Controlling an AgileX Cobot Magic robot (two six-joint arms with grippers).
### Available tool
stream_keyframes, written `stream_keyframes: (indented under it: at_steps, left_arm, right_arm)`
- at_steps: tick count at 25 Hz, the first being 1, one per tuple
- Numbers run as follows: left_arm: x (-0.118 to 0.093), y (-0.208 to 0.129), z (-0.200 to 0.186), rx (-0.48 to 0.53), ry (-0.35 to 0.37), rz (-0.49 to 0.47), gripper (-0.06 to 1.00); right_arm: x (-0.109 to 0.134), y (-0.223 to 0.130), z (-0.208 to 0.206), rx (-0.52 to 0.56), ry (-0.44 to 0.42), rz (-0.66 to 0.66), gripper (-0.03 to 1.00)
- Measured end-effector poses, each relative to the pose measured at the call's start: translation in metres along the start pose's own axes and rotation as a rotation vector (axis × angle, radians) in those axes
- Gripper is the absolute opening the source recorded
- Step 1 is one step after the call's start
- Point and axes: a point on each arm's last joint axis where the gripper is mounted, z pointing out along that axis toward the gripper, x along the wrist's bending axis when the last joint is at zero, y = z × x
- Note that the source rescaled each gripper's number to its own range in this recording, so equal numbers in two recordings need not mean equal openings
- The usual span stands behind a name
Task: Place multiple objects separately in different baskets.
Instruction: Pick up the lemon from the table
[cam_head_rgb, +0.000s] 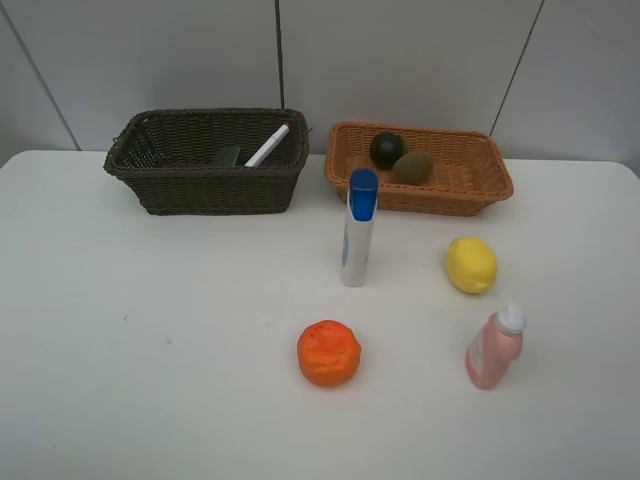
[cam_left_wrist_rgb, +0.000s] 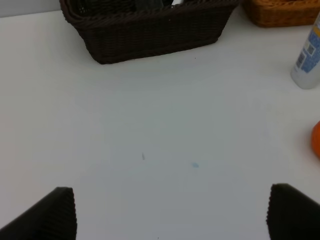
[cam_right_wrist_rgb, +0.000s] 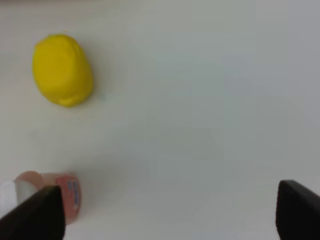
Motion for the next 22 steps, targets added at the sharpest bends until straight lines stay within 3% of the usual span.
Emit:
stream_keyframes:
  at_steps: [6,11,16,22]
  left_arm:
    - [0.0,0.0,0.0,0.0,0.0,0.0,1.0]
    - [0.0,0.0,0.0,0.0,0.0,0.0,1.0]
    - [0.0,0.0,0.0,0.0,0.0,0.0,1.0]
    - [0.0,0.0,0.0,0.0,0.0,0.0,1.0]
  right_arm:
    - [0.013,0.067,0.061,0.193,0.02,0.013,1.0]
    - [0.044,0.091,0.107,0.316,0.072,-0.087,1.0]
    - [0.079,0.104,0.14,0.362,0.096,-0.184,1.0]
    - [0.103,0.112,0.169,0.393,0.104,-0.243,1.0]
